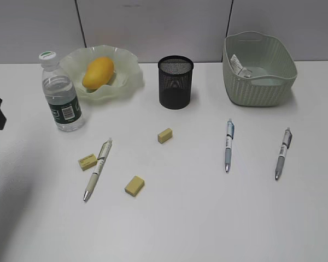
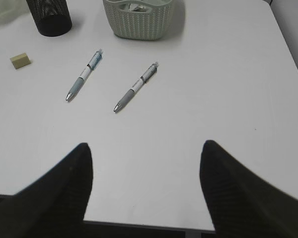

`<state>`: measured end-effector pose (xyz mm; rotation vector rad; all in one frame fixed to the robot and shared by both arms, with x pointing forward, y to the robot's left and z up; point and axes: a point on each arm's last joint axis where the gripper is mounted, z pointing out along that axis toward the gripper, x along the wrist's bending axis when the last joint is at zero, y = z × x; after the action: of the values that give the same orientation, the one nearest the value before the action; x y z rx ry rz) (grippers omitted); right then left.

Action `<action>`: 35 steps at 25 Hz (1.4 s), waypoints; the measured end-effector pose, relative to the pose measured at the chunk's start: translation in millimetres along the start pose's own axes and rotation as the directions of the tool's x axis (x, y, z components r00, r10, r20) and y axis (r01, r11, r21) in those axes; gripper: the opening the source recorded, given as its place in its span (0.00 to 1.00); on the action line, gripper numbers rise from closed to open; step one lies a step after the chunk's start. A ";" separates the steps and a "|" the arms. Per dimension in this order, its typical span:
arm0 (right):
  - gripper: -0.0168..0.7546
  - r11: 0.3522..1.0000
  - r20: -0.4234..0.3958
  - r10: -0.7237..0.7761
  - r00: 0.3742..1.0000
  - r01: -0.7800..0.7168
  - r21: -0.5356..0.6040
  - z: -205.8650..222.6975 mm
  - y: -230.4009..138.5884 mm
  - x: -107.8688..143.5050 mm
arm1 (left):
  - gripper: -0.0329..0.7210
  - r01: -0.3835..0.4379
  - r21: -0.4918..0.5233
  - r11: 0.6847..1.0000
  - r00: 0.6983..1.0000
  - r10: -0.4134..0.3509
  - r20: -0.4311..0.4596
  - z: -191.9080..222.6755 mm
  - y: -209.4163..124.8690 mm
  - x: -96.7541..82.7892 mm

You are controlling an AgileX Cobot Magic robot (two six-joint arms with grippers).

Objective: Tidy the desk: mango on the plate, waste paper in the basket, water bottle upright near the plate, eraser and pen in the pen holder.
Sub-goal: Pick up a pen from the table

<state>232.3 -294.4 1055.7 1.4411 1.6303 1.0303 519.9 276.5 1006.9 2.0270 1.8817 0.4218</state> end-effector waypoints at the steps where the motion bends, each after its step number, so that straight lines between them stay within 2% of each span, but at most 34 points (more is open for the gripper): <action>1: 0.71 1.000 0.000 0.000 1.000 0.000 0.000 0.0 0.0 0.0 | 0.76 -0.001 0.011 1.000 1.000 0.001 -0.010 -2.5 1.6 6.3; 5: 0.71 1.000 0.000 0.000 1.000 0.000 0.000 0.0 0.0 0.0 | 0.76 0.007 0.051 0.999 0.999 -0.005 -0.039 -11.3 -0.8 27.4; 8: 0.71 1.000 0.000 0.000 1.000 0.000 0.000 0.0 0.0 0.0 | 0.76 0.011 0.043 0.999 0.999 -0.009 -0.047 -22.9 -3.4 32.3; 12: 0.71 1.000 0.000 0.000 1.000 0.000 0.000 0.0 0.0 0.0 | 0.76 0.003 0.021 1.000 0.999 -0.002 -0.048 -51.5 -12.4 29.5; 15: 0.71 1.000 0.000 0.000 1.000 0.000 0.000 0.0 0.0 0.0 | 0.74 0.005 -0.009 1.000 0.999 -0.005 -0.043 -78.3 -31.8 25.3; 22: 0.71 1.000 0.000 0.000 1.000 0.000 0.000 0.0 0.0 0.0 | 0.72 0.027 -0.173 0.985 1.000 -0.026 0.009 -141.3 -92.3 9.8; 26: 0.71 1.000 -0.001 0.001 1.000 -0.001 0.000 0.0 0.0 0.1 | 0.72 0.019 -0.263 0.965 1.000 -0.017 0.012 -164.9 -129.6 3.8; 35: 0.71 1.000 -0.001 0.001 1.000 -0.001 0.000 0.0 0.0 0.1 | 0.71 -0.001 -0.472 0.881 1.000 0.000 -0.003 -179.2 -196.4 -4.0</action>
<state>232.3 -294.3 1055.7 1.4414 1.6306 1.0315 265.2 293.5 1081.2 1.6946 1.5800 0.7986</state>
